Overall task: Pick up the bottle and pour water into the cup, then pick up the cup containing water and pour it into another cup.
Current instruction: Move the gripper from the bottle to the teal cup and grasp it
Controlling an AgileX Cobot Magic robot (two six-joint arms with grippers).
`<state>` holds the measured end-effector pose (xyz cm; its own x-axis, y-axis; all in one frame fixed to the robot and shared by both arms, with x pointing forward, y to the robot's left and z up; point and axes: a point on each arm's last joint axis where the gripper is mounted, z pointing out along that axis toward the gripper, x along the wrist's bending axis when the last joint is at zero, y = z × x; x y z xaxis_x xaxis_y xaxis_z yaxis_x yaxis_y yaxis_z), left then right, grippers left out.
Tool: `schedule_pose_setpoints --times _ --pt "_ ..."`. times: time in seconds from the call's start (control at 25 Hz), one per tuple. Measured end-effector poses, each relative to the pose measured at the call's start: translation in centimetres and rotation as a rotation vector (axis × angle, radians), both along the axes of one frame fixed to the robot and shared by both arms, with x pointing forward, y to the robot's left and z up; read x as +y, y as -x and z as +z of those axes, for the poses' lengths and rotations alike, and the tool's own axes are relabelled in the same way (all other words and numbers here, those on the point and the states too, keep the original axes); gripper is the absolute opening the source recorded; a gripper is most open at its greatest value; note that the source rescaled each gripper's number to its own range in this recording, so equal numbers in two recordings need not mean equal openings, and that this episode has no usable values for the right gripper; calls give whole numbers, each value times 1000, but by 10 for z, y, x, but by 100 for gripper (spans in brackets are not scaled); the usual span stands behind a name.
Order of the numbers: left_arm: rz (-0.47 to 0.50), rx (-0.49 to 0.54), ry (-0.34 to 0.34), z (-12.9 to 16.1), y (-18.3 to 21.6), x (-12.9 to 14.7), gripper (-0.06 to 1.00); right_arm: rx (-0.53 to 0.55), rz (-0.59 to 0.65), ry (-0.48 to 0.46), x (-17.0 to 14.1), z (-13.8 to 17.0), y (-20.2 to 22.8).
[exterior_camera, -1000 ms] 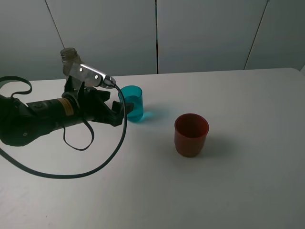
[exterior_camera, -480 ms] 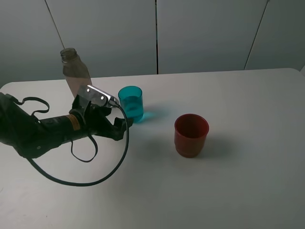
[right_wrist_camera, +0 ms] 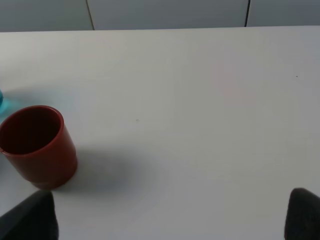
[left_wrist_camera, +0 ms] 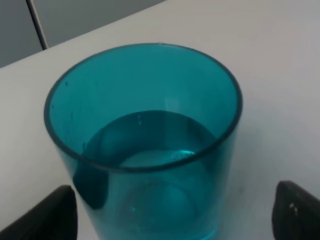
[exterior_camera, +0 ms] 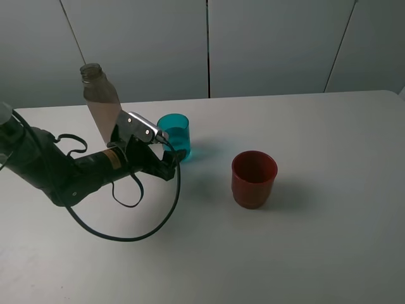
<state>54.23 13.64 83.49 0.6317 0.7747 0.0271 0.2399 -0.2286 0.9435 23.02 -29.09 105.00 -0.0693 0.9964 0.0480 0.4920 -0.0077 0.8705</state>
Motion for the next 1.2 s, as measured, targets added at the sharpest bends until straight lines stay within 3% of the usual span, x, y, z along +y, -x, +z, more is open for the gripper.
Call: schedule_pose_setpoints --times 0.4,0.84,1.2 --pt "-110 -36 -14 2 -18 -9 99 0 0 0 0 0 0" --pt "-164 -3 -38 -16 -16 -12 99 0 0 0 0 0 0" --pt "-185 -65 -43 -10 -29 -18 99 0 0 0 0 0 0"
